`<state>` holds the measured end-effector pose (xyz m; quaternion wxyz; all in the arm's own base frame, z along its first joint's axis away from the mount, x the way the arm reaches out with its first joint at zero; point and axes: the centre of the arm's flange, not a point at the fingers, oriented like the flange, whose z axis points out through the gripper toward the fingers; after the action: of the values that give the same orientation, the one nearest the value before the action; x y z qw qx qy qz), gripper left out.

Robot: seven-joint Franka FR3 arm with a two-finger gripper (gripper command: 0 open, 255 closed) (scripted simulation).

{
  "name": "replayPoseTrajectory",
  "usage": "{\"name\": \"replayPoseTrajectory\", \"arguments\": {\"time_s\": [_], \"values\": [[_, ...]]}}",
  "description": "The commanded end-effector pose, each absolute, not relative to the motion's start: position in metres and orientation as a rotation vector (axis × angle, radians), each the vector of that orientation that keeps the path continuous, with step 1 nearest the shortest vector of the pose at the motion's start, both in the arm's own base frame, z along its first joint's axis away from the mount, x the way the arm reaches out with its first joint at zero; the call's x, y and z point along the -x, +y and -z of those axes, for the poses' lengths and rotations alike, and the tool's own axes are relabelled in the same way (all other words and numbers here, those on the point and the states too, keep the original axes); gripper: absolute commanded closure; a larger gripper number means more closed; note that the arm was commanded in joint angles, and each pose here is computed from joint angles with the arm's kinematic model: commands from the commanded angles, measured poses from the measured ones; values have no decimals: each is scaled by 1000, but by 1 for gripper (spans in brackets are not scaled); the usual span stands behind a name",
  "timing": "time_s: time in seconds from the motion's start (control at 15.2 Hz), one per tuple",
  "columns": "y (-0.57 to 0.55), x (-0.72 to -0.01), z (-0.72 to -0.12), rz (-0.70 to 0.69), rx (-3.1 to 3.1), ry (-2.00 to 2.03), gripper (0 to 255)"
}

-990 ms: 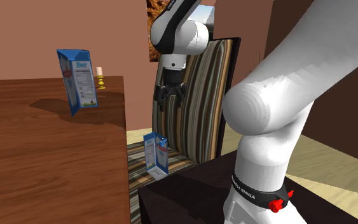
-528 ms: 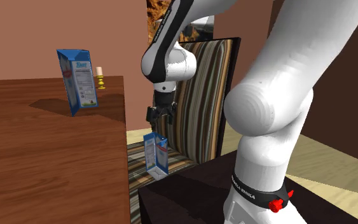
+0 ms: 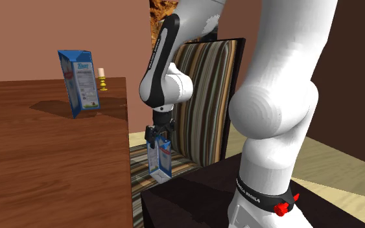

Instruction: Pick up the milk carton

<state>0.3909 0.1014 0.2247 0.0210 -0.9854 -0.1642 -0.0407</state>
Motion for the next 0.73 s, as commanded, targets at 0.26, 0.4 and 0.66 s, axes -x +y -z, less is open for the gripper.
{"name": "replayPoseTrajectory", "arguments": {"time_s": [0.26, 0.4, 0.66], "values": [[102, -390, -200, 127, 3055, -510, 0], [102, -389, -200, 127, 3055, -510, 255], [102, -390, -200, 127, 3055, -509, 255]]}}
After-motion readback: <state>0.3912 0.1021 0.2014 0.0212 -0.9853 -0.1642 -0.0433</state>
